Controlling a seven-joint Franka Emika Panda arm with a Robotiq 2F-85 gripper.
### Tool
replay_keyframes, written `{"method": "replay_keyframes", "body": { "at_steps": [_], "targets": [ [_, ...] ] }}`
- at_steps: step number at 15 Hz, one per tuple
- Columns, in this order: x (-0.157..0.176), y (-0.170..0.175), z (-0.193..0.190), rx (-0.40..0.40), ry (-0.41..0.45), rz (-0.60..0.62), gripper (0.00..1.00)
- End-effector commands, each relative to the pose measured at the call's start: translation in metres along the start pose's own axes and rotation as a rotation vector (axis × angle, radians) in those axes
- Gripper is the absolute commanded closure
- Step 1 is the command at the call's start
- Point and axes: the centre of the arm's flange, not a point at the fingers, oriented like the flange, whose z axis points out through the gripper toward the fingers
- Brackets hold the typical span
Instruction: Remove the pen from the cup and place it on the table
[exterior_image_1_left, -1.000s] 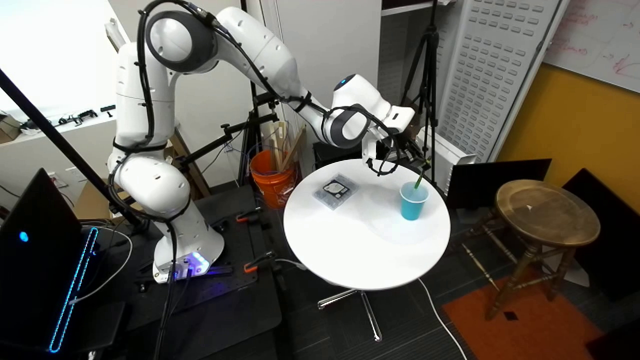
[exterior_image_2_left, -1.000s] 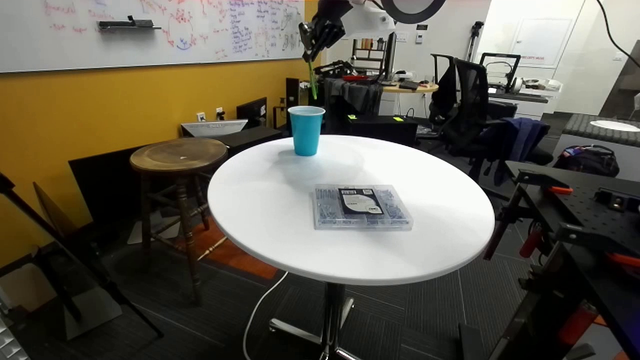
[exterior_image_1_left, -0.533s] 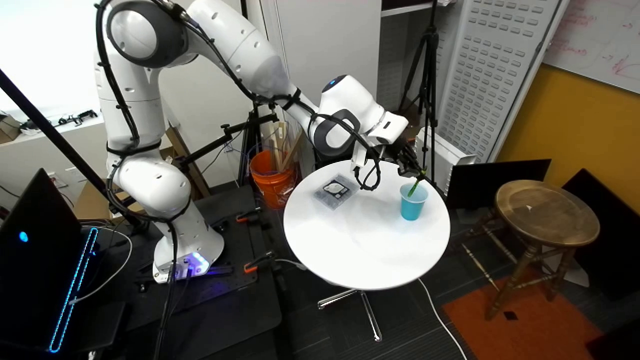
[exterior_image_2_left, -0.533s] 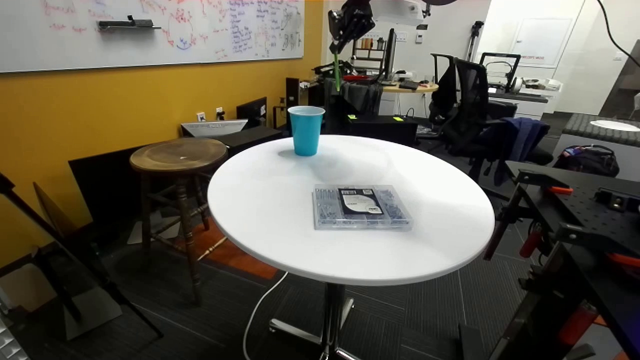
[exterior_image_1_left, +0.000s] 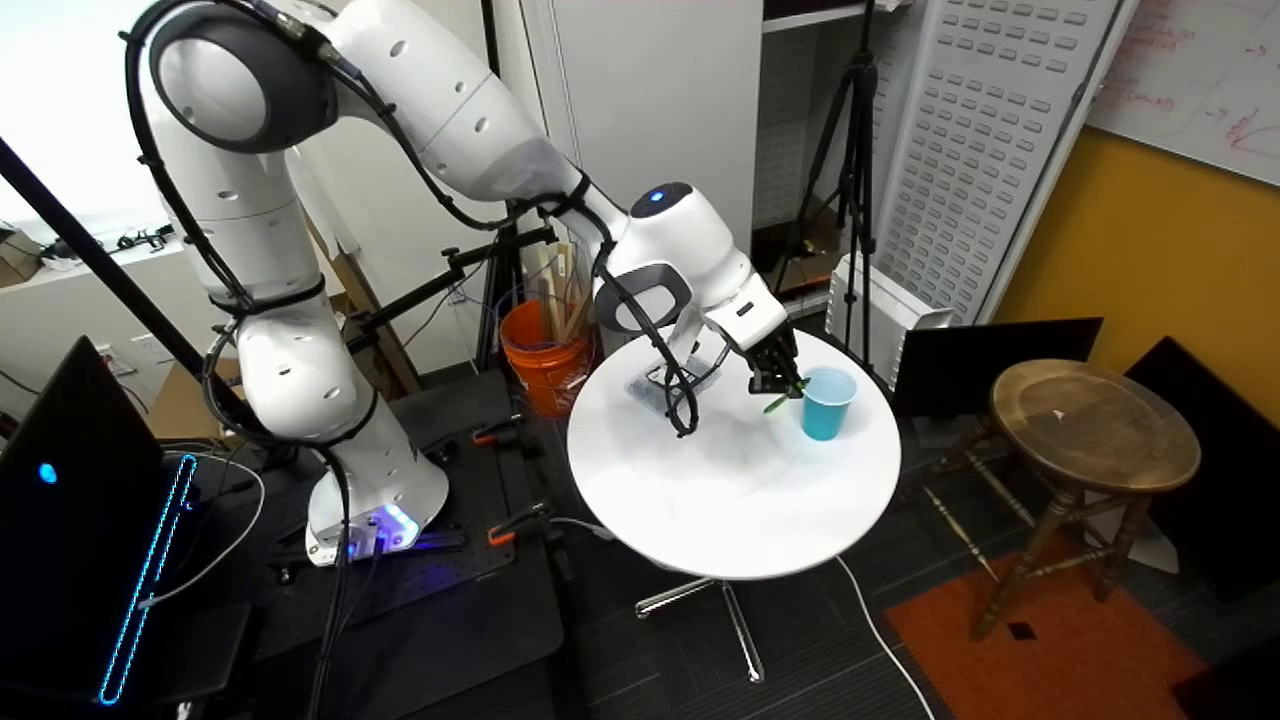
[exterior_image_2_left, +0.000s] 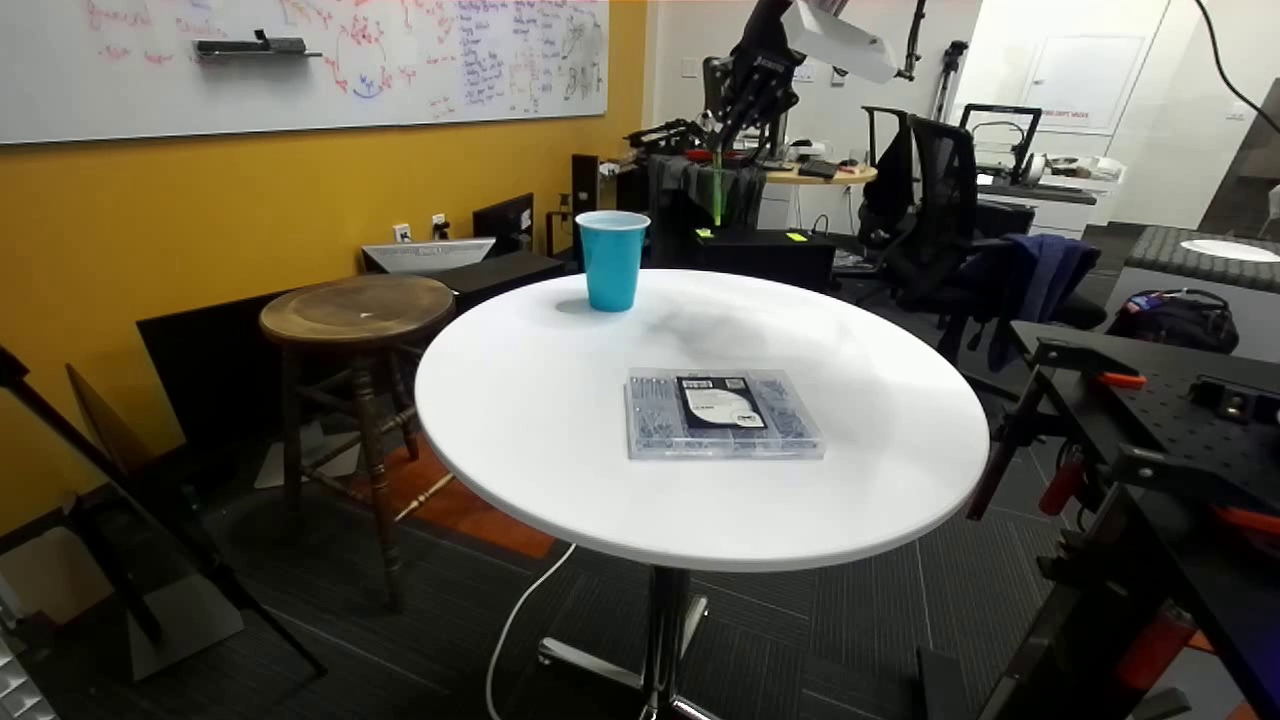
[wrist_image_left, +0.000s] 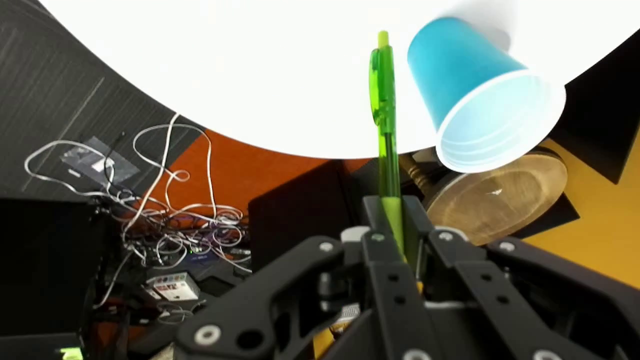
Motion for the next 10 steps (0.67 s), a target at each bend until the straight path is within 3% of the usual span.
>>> {"method": "replay_keyframes", "body": {
  "at_steps": [1,10],
  "targets": [
    [0.012,0.03,0.024,0.012,-0.11,0.095,0.97],
    [0.015,0.085,0.089,-0.101,-0.362,0.227,0.97]
  ]
}}
